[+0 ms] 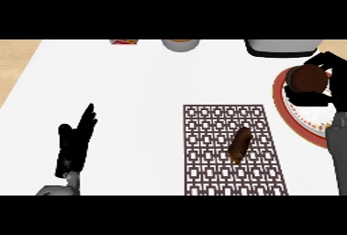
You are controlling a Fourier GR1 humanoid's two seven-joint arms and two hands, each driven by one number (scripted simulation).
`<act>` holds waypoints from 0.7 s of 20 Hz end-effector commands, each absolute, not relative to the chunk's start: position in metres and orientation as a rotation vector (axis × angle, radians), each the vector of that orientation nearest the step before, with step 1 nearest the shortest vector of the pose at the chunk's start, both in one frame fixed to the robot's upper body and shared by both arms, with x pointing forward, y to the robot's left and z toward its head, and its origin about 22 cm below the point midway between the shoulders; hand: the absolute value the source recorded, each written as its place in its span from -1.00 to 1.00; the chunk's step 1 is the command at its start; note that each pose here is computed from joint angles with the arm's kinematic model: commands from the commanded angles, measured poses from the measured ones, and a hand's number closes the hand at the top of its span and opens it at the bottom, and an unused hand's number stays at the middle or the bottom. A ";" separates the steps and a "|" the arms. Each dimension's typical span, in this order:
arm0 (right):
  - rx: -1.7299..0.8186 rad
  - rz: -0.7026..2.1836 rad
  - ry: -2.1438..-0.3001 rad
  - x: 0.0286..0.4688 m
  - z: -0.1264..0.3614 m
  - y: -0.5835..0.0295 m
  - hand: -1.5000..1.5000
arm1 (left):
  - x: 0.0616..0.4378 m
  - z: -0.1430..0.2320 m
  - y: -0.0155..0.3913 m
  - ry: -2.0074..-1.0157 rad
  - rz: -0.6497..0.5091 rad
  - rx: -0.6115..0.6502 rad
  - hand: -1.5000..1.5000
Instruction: Pick the cupcake from the placemat and place it in the plate
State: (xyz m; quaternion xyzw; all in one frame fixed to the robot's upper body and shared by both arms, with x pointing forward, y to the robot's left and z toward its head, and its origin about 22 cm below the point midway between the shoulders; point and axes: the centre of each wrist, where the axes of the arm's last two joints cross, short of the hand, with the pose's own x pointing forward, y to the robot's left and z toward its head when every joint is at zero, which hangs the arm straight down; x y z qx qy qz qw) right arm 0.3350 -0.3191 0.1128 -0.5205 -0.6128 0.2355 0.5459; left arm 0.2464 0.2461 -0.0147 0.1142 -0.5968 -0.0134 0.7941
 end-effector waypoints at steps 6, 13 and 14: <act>-1.278 0.472 -1.342 0.341 0.091 -0.380 1.00 | 0.249 -0.011 0.251 -1.285 -0.049 0.240 0.00; -1.278 0.519 -1.217 0.374 0.073 -0.399 1.00 | 0.256 -0.014 0.248 -1.298 -0.053 0.248 0.00; -1.259 0.494 -1.216 0.367 0.081 -0.424 1.00 | 0.236 -0.013 0.239 -1.291 -0.049 0.229 0.00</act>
